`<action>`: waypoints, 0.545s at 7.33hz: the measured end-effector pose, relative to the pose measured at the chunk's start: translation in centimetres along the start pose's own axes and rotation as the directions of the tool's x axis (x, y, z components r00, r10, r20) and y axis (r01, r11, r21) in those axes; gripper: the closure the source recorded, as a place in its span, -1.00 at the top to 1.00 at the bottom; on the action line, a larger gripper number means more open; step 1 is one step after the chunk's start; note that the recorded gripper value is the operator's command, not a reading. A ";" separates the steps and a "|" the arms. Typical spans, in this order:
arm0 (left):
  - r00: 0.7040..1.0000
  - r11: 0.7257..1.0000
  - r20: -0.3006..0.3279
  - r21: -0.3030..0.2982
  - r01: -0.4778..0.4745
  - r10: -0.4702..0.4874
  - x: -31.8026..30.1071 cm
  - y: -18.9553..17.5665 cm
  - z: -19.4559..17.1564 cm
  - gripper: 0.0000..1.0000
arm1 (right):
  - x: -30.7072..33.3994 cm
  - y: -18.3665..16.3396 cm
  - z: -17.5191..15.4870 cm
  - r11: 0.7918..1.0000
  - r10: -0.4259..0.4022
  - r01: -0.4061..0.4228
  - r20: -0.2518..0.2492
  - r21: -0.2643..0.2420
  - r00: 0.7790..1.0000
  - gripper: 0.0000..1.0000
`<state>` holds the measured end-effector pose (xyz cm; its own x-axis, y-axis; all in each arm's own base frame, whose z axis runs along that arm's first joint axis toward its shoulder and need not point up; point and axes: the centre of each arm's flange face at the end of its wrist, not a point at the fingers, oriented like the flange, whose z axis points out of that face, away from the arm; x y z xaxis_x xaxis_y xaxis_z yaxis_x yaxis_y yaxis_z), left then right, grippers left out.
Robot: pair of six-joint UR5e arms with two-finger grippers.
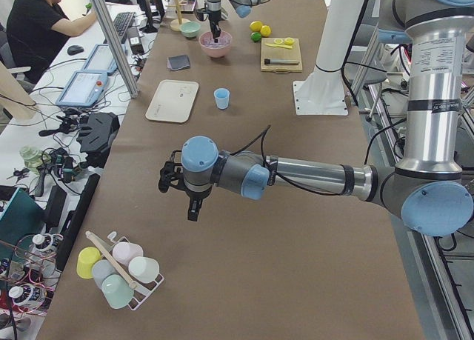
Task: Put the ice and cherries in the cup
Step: 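Carry the second ice cube with the right gripper and release it into the blue cup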
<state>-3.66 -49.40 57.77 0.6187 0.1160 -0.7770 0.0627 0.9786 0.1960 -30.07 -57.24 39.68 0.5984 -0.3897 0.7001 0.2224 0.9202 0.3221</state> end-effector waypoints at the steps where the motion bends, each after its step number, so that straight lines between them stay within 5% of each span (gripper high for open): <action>1: 1.000 1.000 0.000 -0.001 0.001 -0.001 0.0 0.0 0.1 0.96 | -3.9 -1.6 -2.2 1.000 0.029 -0.029 0.009 -0.010 1.000 -0.74; 4: 1.000 1.000 0.000 -0.001 0.001 -0.001 0.0 0.0 0.1 0.96 | -25.2 -6.3 -2.2 0.981 0.193 -0.193 0.018 0.005 0.981 -0.74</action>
<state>-3.62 -49.45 57.80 0.6187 0.1153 -0.7771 0.0620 0.9789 0.1946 -44.84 -53.18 18.62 0.6164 -0.2052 0.7602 0.0990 0.9780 0.1838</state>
